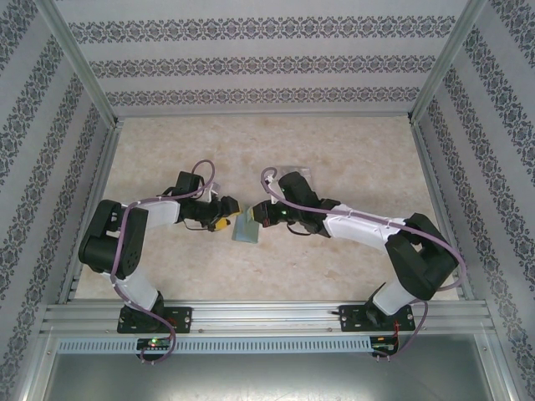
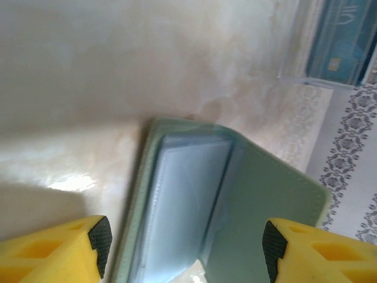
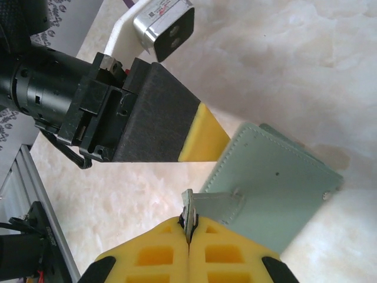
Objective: Put the credit cards into the card holder
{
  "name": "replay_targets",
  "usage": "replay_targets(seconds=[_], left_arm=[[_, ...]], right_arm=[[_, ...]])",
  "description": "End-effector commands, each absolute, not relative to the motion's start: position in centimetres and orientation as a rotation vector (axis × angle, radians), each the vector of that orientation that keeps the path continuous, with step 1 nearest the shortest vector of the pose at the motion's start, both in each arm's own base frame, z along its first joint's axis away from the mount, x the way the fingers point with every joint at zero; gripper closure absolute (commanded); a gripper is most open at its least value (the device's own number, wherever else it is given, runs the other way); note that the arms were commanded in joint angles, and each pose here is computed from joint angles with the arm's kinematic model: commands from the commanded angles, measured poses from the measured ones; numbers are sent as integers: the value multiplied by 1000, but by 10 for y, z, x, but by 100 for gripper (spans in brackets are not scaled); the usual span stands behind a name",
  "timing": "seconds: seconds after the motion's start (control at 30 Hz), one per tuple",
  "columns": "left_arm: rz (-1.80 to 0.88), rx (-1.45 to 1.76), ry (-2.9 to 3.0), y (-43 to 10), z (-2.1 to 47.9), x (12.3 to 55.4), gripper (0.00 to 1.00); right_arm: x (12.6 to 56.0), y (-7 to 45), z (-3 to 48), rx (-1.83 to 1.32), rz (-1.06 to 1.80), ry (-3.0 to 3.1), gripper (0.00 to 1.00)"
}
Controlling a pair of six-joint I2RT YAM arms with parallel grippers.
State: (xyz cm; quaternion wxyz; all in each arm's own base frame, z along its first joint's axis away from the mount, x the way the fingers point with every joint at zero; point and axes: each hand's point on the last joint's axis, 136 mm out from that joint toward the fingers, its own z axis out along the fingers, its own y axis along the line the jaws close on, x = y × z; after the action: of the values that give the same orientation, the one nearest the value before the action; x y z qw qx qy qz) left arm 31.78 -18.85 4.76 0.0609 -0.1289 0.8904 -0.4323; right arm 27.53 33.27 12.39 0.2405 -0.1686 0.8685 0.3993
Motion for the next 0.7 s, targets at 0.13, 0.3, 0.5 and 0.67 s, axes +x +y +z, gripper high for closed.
replay_targets(seconds=[0.13,0.3,0.5,0.67], left_arm=[[-1099,-411,2784,-166,27,310,35],[-1094,-378,2764,-166,32,309,36],[-1065,-246,2732,-178,46,308,25],[-1082,-182,2701,-189,54,311,24]], right_arm=[[276,295,113,-384,1003,2385,99],[275,264,98,-304,955,2412,99],[275,226,91,-148,929,2415,100],[277,198,87,-21,935,2419,100]])
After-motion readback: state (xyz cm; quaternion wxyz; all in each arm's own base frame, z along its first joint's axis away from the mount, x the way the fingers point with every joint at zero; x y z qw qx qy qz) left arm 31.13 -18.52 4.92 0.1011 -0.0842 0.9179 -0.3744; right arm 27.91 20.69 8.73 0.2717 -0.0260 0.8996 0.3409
